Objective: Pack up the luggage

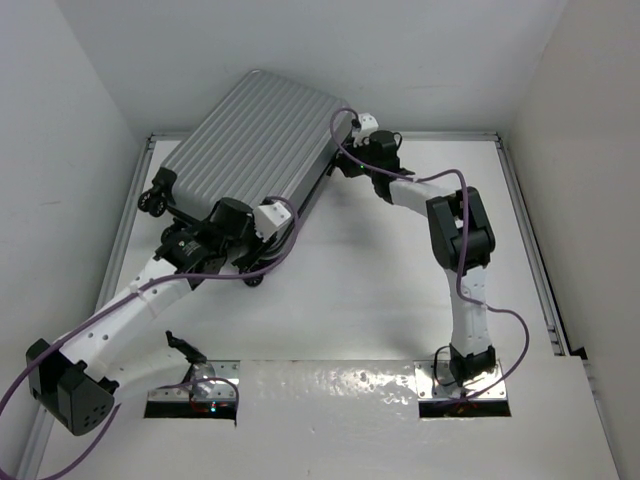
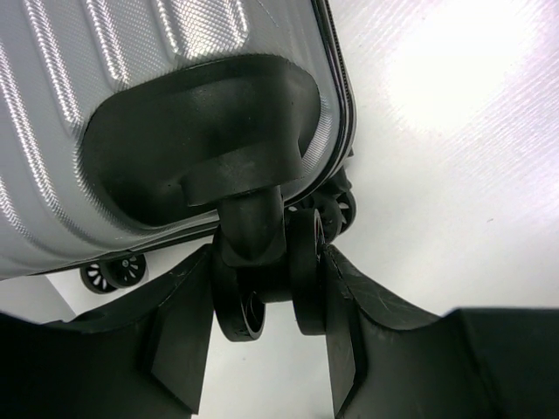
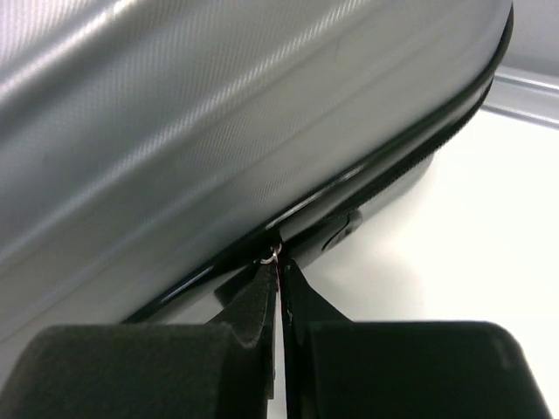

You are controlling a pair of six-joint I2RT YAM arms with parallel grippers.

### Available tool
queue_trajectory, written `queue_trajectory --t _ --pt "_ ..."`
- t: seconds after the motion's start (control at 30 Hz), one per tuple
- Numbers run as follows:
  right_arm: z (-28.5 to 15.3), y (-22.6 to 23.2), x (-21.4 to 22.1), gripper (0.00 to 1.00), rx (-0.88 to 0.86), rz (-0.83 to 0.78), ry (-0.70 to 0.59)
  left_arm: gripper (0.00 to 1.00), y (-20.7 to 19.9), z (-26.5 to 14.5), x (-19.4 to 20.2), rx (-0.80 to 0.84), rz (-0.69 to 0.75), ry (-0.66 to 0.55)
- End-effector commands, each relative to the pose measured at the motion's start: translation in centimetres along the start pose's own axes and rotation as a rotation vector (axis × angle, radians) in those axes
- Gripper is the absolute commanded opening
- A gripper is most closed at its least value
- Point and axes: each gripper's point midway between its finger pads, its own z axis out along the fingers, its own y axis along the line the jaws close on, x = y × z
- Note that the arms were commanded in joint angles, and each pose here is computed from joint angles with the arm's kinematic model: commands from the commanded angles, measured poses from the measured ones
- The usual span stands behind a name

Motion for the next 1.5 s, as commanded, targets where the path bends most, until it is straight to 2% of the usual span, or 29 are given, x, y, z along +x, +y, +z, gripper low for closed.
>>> queue_trajectory --t 0.0,0.07,0.3,0.37,0.4,0.47,0.67,0.83,0.87,0.97,1.1,1.2,1.3,1.4,1.47 --pt "1.2 -2.9 -4.4 0.00 0.070 -0.054 -0.112 0.00 -1.7 -2.1 5.3 0.107 0.155 0.161" --pt "1.7 -5.7 -5.6 0.00 0.122 0.046 -0.163 0.00 -1.5 -2.2 6.2 0.097 0.186 0.180" --pt "0.2 -14.2 -9.7 0.00 0.318 0.137 -0.291 0.00 -1.5 -3.4 7.4 0.095 0.193 0.201" --pt "0.8 -14.9 -9.3 0.00 0.321 0.129 -0.271 0.00 -1.5 -3.4 7.3 0.093 0.186 0.194" --pt "1.2 -14.2 -10.6 0.00 0.282 0.103 -0.286 0.00 -1.4 -3.4 7.1 0.091 0.182 0.190" --pt "1.6 -13.1 -10.6 0.00 0.230 0.092 -0.279 0.00 -1.3 -3.3 6.7 0.089 0.178 0.183" --pt "1.3 -10.9 -8.8 0.00 0.144 0.030 -0.256 0.00 -0.9 -3.2 6.2 0.076 0.192 0.165" --pt "2.5 -12.8 -9.3 0.00 0.199 0.030 -0.258 0.00 -1.2 -3.4 7.9 0.095 0.258 0.199" --pt "2.7 -13.0 -11.0 0.00 0.209 0.028 -0.277 0.00 -1.1 -3.6 8.7 0.087 0.273 0.211" --pt "3.7 -15.0 -10.0 0.00 0.250 0.050 -0.261 0.00 -1.1 -4.3 9.9 0.079 0.307 0.221" --pt "2.5 -17.0 -9.9 0.00 0.298 0.068 -0.277 0.00 -1.3 -4.9 11.0 0.078 0.294 0.233" --pt "2.3 -15.9 -11.6 0.00 0.254 0.027 -0.315 0.00 -1.6 -5.2 10.8 0.093 0.278 0.224" --pt "3.4 -12.2 -13.0 0.00 0.069 -0.008 -0.346 0.00 -1.6 -5.3 10.1 0.107 0.316 0.193" --pt "5.0 -8.7 -12.6 0.00 -0.033 -0.093 -0.326 0.00 -1.5 -5.7 9.2 0.131 0.401 0.147" --pt "6.2 -5.2 -11.8 0.00 -0.187 -0.119 -0.327 0.00 -1.3 -6.2 8.3 0.112 0.421 0.088"
